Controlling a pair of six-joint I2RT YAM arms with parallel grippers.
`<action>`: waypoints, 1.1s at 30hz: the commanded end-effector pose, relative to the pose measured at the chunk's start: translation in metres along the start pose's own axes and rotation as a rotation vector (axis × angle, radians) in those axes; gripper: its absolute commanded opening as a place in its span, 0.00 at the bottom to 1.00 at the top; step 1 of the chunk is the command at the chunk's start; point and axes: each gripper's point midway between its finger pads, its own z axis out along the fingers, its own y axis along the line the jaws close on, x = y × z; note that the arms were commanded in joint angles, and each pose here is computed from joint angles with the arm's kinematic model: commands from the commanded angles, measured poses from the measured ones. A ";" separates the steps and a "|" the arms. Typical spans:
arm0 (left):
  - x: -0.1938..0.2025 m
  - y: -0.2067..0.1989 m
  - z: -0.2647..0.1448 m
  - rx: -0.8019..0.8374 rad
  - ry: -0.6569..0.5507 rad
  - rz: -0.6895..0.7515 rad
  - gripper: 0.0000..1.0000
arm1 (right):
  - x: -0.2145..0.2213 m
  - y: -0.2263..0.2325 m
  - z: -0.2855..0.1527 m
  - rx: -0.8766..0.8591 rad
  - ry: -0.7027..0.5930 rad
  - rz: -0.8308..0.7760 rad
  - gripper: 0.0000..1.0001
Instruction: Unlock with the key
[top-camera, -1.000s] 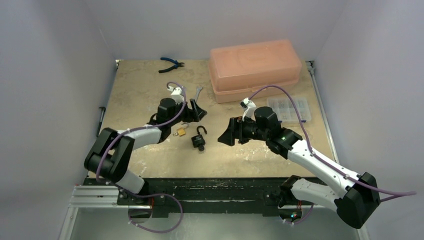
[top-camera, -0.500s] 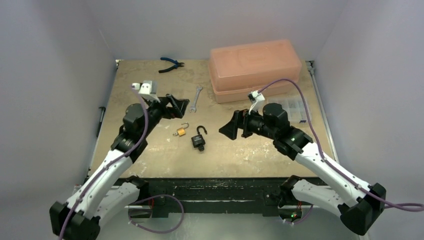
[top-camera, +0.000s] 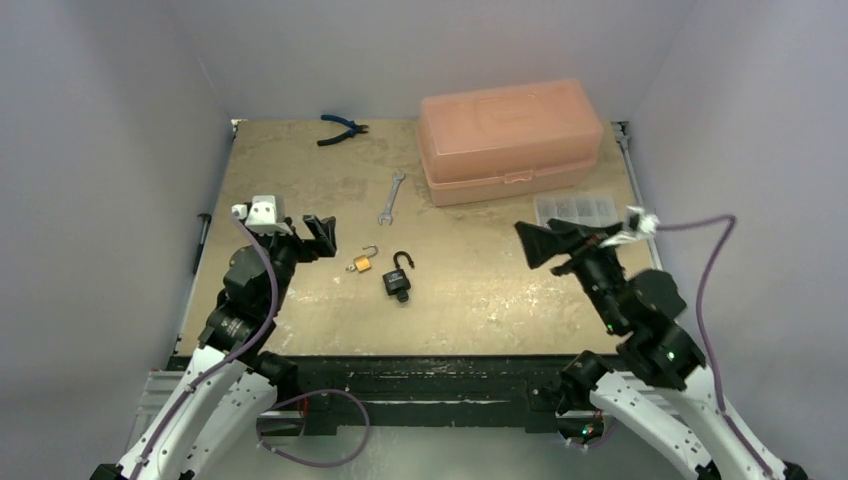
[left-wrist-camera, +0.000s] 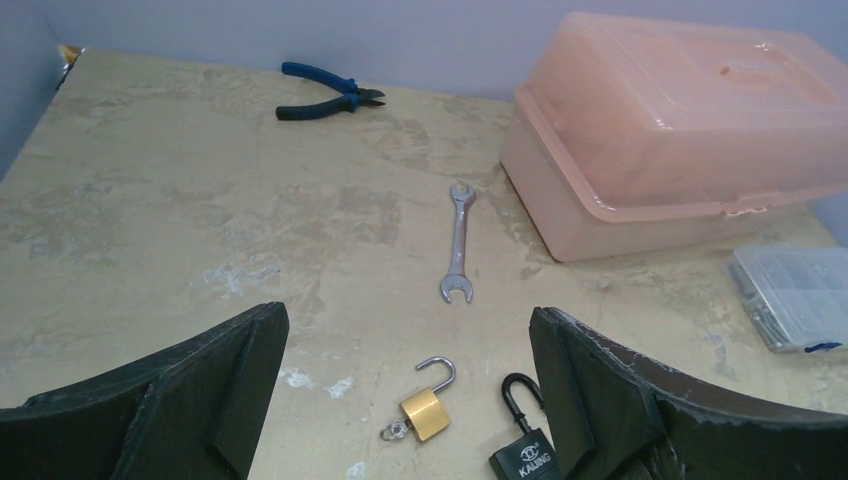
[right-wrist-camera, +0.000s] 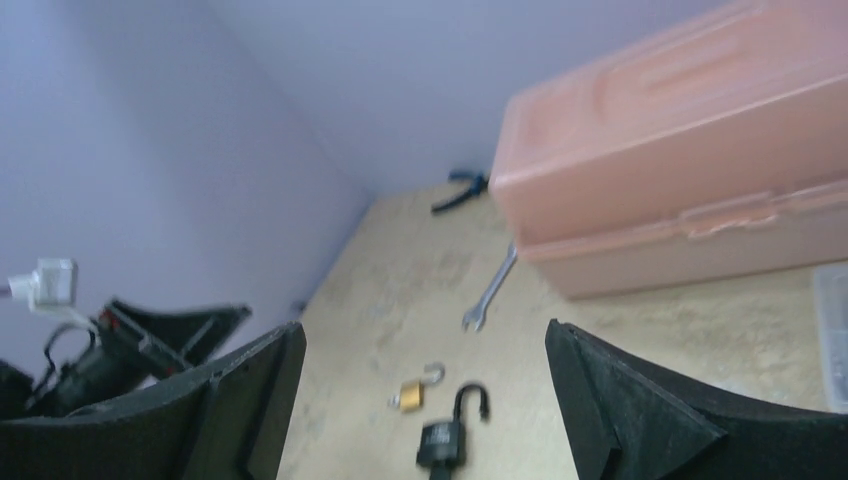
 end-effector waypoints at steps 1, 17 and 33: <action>-0.004 0.007 0.001 -0.035 -0.005 0.031 0.99 | -0.041 -0.037 -0.032 0.143 -0.270 0.096 0.99; -0.010 0.021 -0.001 -0.116 -0.014 0.054 0.99 | -0.022 -0.102 -0.070 0.460 -0.304 0.304 0.99; -0.008 0.028 -0.001 -0.150 -0.004 0.064 0.99 | 0.001 -0.116 -0.057 0.535 -0.268 0.325 0.99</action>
